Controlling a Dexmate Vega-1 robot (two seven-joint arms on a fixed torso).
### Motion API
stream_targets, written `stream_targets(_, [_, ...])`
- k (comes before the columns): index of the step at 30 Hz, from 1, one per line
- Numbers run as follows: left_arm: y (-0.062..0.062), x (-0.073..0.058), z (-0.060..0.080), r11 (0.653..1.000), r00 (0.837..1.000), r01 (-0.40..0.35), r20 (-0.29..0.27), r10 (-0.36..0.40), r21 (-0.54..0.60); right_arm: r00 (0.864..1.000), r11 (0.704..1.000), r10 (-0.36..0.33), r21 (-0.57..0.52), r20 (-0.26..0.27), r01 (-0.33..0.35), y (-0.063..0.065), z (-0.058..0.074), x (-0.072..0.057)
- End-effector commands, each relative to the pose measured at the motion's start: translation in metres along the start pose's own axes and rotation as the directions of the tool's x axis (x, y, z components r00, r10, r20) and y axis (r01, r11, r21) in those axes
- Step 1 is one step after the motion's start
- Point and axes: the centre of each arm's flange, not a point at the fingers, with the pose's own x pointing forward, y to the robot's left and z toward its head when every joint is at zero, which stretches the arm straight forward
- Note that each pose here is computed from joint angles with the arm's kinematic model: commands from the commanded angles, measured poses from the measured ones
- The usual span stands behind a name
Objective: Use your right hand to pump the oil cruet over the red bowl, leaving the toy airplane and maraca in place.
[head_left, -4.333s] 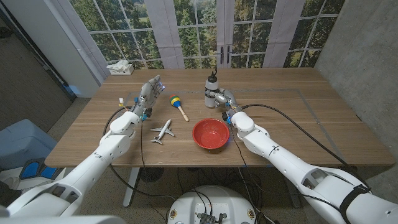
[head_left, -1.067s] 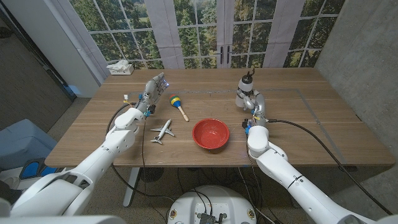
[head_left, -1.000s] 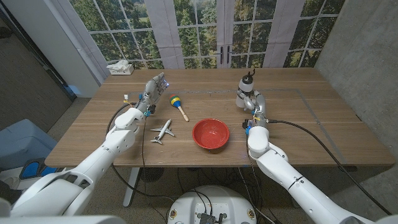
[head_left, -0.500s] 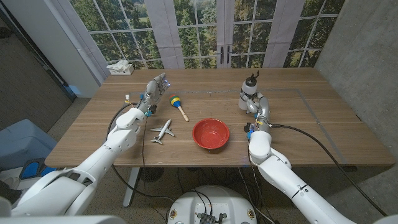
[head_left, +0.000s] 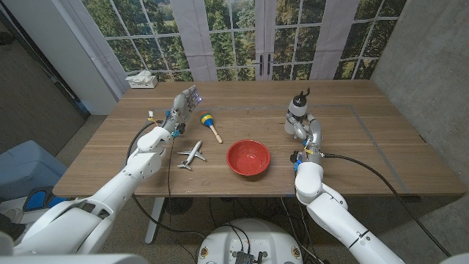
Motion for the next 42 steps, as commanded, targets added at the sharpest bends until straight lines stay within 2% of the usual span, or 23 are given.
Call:
stream_targets(1, [-0.005, -0.005, 0.001, 1.0, 1.0, 0.005, -0.007, -0.005, 0.006, 1.0, 1.0, -0.018, -0.009, 0.005, 0.018, -0.011, 0.001, -0.019])
stream_targets(11, [-0.006, -0.01, 0.003, 0.999, 1.0, 0.008, -0.026, -0.008, 0.031, 0.999, 0.999, -0.038, -0.034, -0.005, 0.038, -0.022, 0.002, -0.037])
stream_targets(22, [-0.008, -0.014, 0.003, 1.0, 1.0, 0.013, -0.01, -0.013, 0.026, 0.997, 0.996, -0.074, -0.055, -0.008, 0.074, -0.033, 0.006, -0.057])
stream_targets(34, [-0.011, -0.017, 0.004, 0.999, 1.0, 0.021, -0.006, -0.021, 0.027, 0.995, 0.992, -0.102, -0.079, -0.008, 0.101, -0.038, 0.01, -0.077])
stream_targets(42, [-0.012, -0.02, 0.003, 0.999, 1.0, 0.024, -0.001, -0.024, 0.023, 0.994, 0.987, -0.106, -0.126, -0.023, 0.102, -0.037, 0.019, -0.088])
